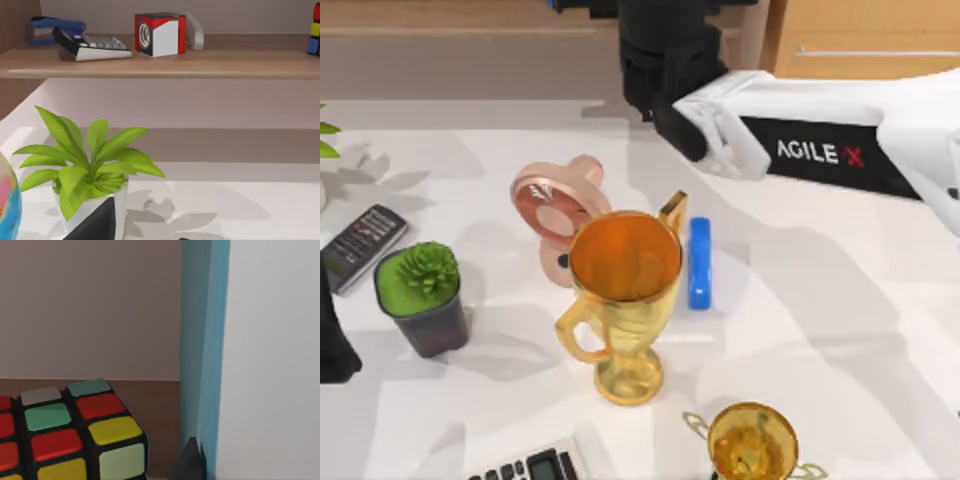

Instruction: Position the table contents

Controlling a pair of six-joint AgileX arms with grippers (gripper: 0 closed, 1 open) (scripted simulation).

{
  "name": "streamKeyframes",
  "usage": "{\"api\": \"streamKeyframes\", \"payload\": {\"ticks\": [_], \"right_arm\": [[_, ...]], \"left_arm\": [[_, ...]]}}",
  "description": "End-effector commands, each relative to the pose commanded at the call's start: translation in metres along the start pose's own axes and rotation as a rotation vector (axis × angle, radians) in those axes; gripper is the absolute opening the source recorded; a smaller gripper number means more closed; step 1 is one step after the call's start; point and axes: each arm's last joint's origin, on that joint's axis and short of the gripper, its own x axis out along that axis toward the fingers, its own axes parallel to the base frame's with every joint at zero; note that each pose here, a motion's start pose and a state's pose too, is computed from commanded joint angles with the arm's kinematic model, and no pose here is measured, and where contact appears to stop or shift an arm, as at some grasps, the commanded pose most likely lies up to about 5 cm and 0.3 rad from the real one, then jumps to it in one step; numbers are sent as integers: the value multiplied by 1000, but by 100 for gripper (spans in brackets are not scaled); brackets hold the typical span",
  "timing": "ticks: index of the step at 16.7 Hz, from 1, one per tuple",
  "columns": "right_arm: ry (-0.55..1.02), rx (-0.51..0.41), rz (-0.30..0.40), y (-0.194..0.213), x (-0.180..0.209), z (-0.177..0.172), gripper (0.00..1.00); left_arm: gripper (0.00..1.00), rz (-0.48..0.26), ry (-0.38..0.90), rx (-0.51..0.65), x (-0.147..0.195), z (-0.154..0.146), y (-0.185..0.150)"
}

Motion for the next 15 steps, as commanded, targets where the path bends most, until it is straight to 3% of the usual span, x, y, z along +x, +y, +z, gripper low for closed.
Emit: {"api": "streamKeyframes", "payload": {"ticks": [8,15], "right_arm": [[1,-1,0,0,-38,15,0],[0,18,12,-9,-43,22,0]], "left_arm": [[100,0,0,0,0,0,0],[100,0,0,0,0,0,0]]}}
